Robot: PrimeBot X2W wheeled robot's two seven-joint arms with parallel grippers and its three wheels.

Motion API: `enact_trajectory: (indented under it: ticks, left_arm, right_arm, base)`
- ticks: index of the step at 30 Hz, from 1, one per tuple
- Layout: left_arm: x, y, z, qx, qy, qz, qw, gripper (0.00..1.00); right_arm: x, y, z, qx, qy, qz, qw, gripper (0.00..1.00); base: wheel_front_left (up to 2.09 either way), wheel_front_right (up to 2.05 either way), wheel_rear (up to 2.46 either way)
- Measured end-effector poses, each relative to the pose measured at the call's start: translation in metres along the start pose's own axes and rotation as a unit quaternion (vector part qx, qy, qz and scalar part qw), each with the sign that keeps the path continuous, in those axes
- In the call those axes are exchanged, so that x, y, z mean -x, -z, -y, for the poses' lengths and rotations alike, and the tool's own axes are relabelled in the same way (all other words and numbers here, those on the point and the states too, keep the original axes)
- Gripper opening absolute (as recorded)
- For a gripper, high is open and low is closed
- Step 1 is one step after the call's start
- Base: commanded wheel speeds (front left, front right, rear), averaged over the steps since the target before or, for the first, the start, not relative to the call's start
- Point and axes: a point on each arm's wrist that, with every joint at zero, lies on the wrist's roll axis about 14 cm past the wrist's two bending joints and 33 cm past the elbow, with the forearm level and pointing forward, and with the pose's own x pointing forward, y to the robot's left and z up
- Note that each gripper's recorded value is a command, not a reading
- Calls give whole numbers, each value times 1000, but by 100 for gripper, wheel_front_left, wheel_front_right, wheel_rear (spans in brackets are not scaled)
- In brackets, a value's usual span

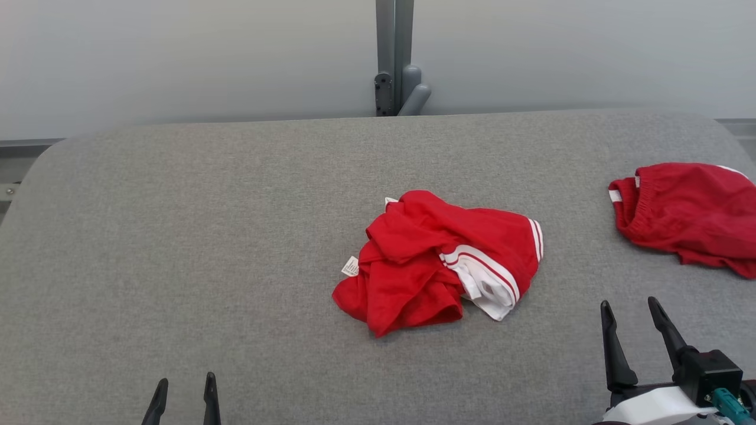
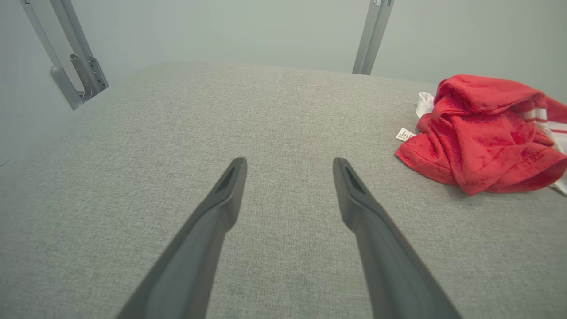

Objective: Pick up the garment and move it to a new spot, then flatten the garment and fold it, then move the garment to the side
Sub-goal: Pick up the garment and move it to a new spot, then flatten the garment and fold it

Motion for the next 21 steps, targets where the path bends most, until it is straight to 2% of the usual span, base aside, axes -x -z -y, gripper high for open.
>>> enact_trajectory:
  ticks: [9,21]
  left_arm:
    - [14,-7,-23,8,-29,22,999,100]
    - [10,-6,-22,7,-22,21,1000,100]
  right_arm:
    - [-2,11,-26,-6,-40,-18,999,100]
    - [0,17,-28,-11,-42,-27,999,100]
  base:
    - [0,0,0]
    - [0,0,0]
